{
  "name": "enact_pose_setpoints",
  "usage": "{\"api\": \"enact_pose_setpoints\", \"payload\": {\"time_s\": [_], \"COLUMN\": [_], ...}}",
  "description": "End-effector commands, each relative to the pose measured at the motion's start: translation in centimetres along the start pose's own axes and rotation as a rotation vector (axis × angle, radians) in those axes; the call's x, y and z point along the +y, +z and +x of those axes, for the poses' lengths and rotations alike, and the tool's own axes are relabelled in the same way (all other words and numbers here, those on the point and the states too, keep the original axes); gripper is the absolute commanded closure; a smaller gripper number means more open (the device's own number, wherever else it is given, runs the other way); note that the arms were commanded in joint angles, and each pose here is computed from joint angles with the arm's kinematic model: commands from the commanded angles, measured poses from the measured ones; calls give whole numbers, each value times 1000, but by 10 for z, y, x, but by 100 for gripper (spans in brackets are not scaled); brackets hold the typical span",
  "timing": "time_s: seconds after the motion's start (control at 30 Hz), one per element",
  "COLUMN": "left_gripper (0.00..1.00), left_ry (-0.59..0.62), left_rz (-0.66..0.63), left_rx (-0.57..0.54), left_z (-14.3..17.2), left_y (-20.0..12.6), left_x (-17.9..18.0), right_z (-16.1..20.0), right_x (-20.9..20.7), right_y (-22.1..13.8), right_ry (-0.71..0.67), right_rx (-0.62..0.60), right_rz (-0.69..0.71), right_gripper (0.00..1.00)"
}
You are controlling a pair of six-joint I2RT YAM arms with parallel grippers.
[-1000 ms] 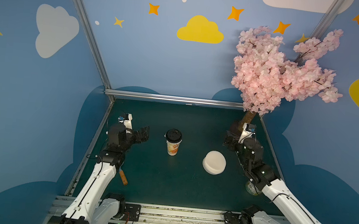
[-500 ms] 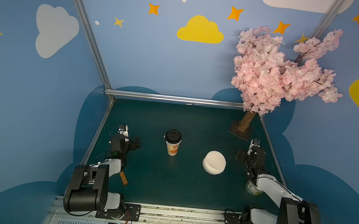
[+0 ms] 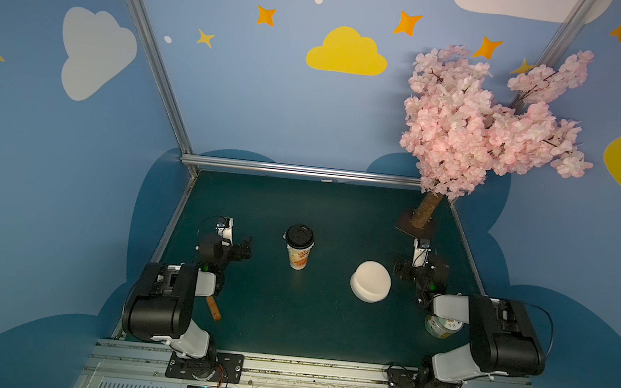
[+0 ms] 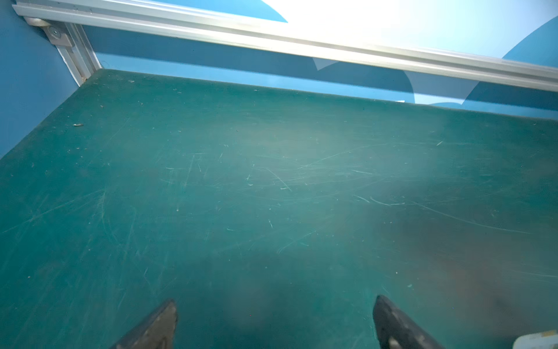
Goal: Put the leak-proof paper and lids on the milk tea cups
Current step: Reset both arms
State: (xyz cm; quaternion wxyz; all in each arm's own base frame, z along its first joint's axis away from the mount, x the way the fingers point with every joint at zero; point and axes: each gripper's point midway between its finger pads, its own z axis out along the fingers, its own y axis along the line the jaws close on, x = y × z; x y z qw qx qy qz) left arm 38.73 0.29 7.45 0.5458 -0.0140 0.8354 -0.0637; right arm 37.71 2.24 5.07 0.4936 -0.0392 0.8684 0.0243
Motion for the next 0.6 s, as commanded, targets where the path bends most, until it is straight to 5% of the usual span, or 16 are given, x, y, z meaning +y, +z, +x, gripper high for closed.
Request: {"api": "enact_pose_setpoints", "payload": {"time_s": [0.0, 0.57], "left_gripper": [0, 0], "left_ry": [27, 31], "left_rz": [-14, -17], "left_rx": [-29, -26], "left_z": [-11, -11], "left_y": [1, 1], "left_x": [1, 1], "right_z": [-40, -38], "right_x": [-4, 1], "right_y": [-4, -5], "right_ry": [16, -14], "right_rx": [-69, -35], "right_rz": [8, -18], "right_gripper": [3, 3]}}
